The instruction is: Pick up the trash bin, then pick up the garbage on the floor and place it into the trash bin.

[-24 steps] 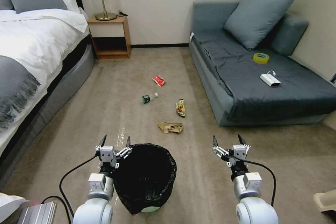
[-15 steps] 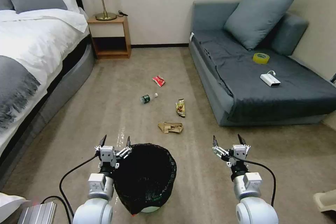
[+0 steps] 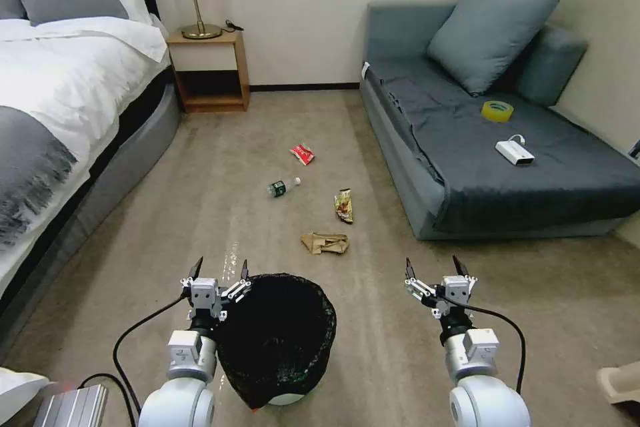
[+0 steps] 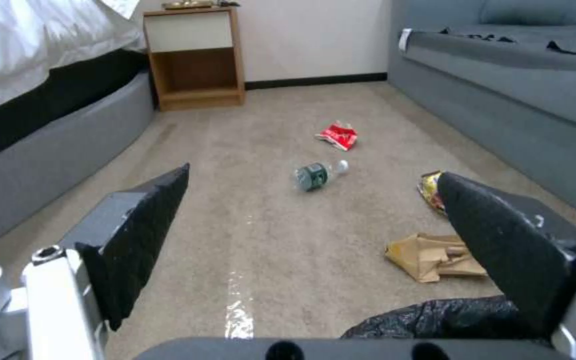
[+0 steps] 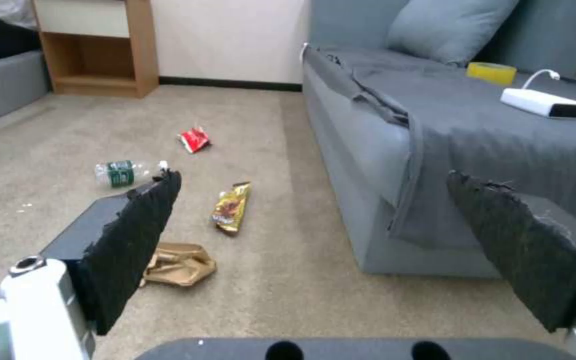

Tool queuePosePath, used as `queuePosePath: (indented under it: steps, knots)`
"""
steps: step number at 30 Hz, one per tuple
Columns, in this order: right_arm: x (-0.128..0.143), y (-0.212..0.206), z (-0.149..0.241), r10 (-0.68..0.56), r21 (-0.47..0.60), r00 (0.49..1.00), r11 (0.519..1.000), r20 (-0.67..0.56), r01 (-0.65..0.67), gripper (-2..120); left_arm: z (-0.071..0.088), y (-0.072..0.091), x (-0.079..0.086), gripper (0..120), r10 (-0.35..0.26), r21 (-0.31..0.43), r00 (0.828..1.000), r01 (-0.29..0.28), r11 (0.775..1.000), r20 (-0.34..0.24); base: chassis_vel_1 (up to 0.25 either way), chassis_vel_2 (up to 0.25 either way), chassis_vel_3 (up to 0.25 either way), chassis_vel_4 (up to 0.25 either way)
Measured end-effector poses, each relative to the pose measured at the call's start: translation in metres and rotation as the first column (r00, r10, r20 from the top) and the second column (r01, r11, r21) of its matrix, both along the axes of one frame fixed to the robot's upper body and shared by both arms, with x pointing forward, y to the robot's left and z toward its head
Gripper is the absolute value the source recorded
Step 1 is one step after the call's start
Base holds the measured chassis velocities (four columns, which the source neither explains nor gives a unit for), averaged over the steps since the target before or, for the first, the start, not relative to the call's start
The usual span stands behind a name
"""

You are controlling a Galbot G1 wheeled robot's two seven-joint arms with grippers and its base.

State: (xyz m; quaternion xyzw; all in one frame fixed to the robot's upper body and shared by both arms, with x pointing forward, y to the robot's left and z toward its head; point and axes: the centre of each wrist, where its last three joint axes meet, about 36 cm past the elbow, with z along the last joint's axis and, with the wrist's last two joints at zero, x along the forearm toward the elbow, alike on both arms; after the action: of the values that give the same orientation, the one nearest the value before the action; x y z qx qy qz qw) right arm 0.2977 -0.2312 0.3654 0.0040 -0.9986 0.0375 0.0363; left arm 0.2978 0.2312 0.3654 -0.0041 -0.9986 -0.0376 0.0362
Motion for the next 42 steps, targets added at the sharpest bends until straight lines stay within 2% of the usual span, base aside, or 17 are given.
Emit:
queuePosePath:
  steps: [16,18,19,20,22,24,25,26,29,30,34,35,37,39,40,42]
  knots:
    - [-0.002,-0.002,0.001,-0.007,0.002,1.0,1.0,-0.001,0.007,100,0.0,0.001,0.0,100,-0.001,-0.006,1.0,0.001,1.0,0.002,0.0,0.0,0.0,0.0]
    - [-0.004,-0.007,0.003,-0.02,0.003,1.0,1.0,-0.003,0.02,100,0.001,0.006,0.001,100,-0.001,-0.025,1.0,0.001,1.0,0.011,0.0,0.0,0.0,0.0]
    - [-0.022,-0.031,0.016,-0.097,0.0,0.995,0.995,-0.014,0.097,100,0.003,0.019,0.003,100,0.01,-0.064,0.999,-0.008,0.998,0.036,0.0,0.0,0.0,0.0]
    - [-0.026,-0.037,0.02,-0.114,0.007,0.993,0.993,-0.011,0.114,100,0.004,0.023,0.004,100,0.013,-0.08,0.999,-0.01,0.997,0.044,0.0,0.0,0.0,0.0]
    - [-0.028,-0.04,0.025,-0.113,0.023,0.994,0.993,0.003,0.112,100,0.005,0.026,0.004,100,0.011,-0.097,0.999,-0.006,0.995,0.052,0.0,0.0,0.0,0.0]
    - [-0.029,-0.043,0.029,-0.107,0.027,0.994,0.994,0.015,0.106,100,0.013,0.029,0.006,100,0.028,-0.118,0.998,-0.021,0.993,0.062,0.0,0.0,0.0,0.0]
    - [-0.029,-0.044,0.032,-0.1,0.025,0.995,0.995,0.022,0.099,100,0.021,0.029,0.006,100,0.037,-0.13,0.998,-0.03,0.991,0.048,0.0,0.0,0.0,0.0]
    - [-0.029,-0.044,0.032,-0.1,0.025,0.995,0.995,0.022,0.099,100,0.021,0.029,0.006,100,0.037,-0.13,0.998,-0.03,0.991,0.048,0.0,0.0,0.0,0.0]
    - [-0.029,-0.045,0.043,-0.08,0.022,0.997,0.997,0.015,0.08,100,0.034,0.029,0.006,100,0.051,-0.131,0.998,-0.056,0.99,-0.041,0.0,0.0,0.0,0.0]
    - [-0.029,-0.045,0.043,-0.08,0.022,0.997,0.997,0.015,0.08,100,0.034,0.029,0.006,100,0.051,-0.131,0.998,-0.056,0.99,-0.041,0.0,0.0,0.0,0.0]
    - [-0.028,-0.046,0.052,-0.057,0.03,0.998,0.998,-0.017,0.058,100,0.038,0.03,0.005,100,0.06,-0.119,0.99,-0.075,0.99,-0.128,0.0,0.0,0.0,0.0]
    - [-0.028,-0.046,0.052,-0.057,0.03,0.998,0.998,-0.017,0.058,100,0.038,0.03,0.005,100,0.06,-0.119,0.99,-0.075,0.99,-0.128,0.0,0.0,0.0,0.0]
    - [-0.03,-0.045,0.054,-0.052,0.047,0.998,0.997,-0.037,0.054,100,0.038,0.029,0.003,100,0.07,-0.123,0.983,-0.092,0.988,-0.172,0.0,0.0,0.0,0.0]
    - [-0.032,-0.044,0.055,-0.044,0.051,0.998,0.998,-0.047,0.047,100,0.04,0.025,0.0,100,0.072,-0.172,0.965,-0.118,0.978,-0.254,0.0,0.0,0.0,0.0]
    - [-0.032,-0.044,0.055,-0.044,0.051,0.998,0.998,-0.047,0.047,100,0.04,0.025,0.0,100,0.072,-0.172,0.965,-0.118,0.978,-0.254,0.0,0.0,0.0,0.0]
    - [-0.033,-0.043,0.055,-0.041,0.052,0.998,0.998,-0.05,0.043,100,0.042,0.024,-0.002,100,0.066,-0.188,0.953,-0.126,0.974,-0.295,0.0,0.0,0.0,0.0]
